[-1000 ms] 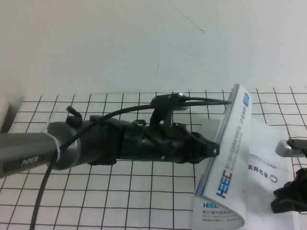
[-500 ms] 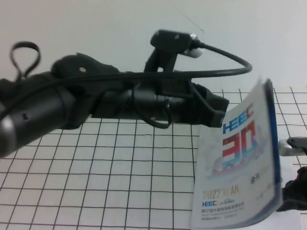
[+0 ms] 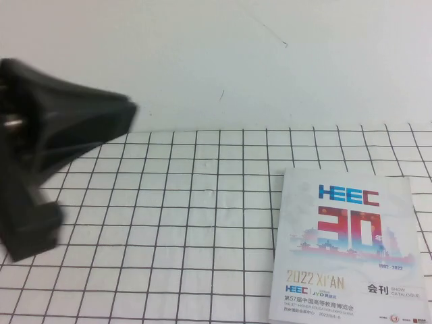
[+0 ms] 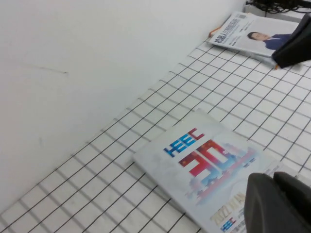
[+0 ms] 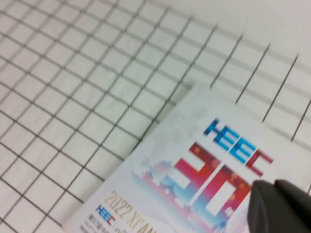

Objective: Close book
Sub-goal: 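Close the open booklet and leave it lying on the table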

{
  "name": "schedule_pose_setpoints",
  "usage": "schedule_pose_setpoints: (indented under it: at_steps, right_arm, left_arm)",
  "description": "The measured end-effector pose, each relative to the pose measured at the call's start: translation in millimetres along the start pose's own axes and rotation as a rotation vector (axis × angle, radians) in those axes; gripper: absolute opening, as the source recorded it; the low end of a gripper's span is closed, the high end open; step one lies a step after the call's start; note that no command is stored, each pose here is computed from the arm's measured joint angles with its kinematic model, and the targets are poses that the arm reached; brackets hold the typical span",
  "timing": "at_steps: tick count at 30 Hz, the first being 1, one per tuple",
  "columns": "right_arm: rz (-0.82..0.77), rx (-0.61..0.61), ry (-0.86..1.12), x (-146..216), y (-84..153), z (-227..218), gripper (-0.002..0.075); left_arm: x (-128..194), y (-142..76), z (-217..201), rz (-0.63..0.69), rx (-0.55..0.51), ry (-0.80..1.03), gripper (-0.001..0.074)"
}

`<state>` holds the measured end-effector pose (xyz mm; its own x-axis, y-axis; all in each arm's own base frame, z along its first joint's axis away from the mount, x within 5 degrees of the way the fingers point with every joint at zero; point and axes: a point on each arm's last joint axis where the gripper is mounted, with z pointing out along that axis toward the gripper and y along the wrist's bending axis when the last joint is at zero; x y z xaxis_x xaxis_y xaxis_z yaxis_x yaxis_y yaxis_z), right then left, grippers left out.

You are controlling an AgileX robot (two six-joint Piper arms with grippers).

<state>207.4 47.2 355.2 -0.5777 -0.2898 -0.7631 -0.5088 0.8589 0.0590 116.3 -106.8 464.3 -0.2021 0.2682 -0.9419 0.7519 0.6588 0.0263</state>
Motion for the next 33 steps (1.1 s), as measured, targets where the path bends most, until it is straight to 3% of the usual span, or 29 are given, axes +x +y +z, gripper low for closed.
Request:
schedule_pose_setpoints:
  at_steps: [7,15,22,33]
  right_arm:
    - [-0.147,0.086,-0.29,1.0,42.2,-96.4,-0.0003]
    - [-0.254,0.125,-0.451,48.5,81.9,-152.8,-0.0003]
    - [-0.278,0.127,-0.476,93.3,96.5,-154.7,-0.0003]
    - [-0.207,0.072,-0.34,118.1,85.8,-111.8,-0.0003]
  left_arm:
    - [36.3,-2.2,-64.2,-0.047,-0.159,0.018,-0.0004]
    - [95.1,-4.5,-64.2,-0.114,-0.194,0.111,-0.0004]
    - [143.7,1.1,-26.4,-0.124,-0.217,0.221,-0.0004]
    - [178.1,1.5,-10.0,-0.135,-0.216,0.333,-0.0004]
